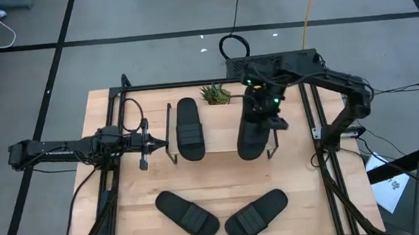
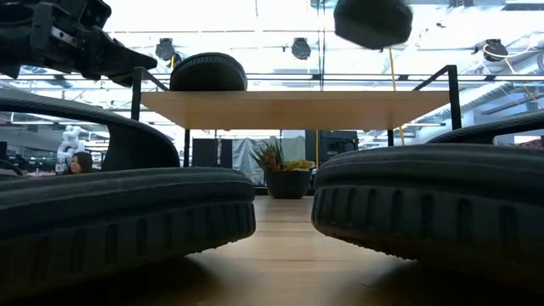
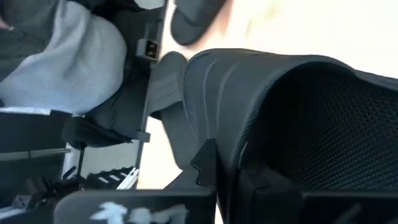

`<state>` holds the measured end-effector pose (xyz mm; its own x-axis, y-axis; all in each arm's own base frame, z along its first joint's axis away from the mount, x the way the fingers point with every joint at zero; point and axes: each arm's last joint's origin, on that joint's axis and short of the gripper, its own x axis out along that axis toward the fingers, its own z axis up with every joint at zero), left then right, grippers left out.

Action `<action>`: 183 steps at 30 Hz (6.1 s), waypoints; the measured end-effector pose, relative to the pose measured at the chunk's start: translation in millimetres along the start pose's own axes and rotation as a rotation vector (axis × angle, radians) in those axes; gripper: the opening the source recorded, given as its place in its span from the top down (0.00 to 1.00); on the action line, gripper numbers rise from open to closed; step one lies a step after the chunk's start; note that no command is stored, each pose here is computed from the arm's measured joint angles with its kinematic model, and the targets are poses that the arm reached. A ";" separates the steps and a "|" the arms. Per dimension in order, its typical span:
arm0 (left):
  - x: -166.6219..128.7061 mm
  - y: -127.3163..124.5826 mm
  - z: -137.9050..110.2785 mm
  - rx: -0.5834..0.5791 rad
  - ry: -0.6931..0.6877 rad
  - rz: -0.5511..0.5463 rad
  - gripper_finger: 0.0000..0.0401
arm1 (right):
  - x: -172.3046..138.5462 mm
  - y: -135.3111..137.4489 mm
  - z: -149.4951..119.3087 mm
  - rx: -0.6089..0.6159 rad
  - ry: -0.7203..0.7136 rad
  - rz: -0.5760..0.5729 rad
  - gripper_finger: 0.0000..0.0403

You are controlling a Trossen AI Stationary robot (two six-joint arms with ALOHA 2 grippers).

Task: Pick and place slides into the shelf
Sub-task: Put the black slide on the shelf, then put the black slide under the shelf

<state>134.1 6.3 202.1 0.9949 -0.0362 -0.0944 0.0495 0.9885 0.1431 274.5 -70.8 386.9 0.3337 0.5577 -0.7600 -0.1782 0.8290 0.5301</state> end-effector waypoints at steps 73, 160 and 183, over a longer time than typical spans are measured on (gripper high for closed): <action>-0.2 -1.8 -5.6 0.013 0.054 -0.040 0.99 | -0.8 -2.0 -0.1 -0.247 -0.030 -0.467 0.60; 11.3 -107.8 4.8 -0.257 0.131 -0.483 0.99 | 148.6 92.3 -235.1 -0.672 -0.798 -0.383 1.00; 27.3 -156.2 -29.7 -0.856 0.289 -0.275 0.80 | 137.0 81.4 -249.5 -0.661 -0.852 -0.312 1.00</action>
<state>150.9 -144.7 148.0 0.8921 -0.3593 -0.2739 0.0833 0.7267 -0.6819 74.8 83.4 232.1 0.9287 0.3216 -0.1848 -0.3480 0.9278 -0.1344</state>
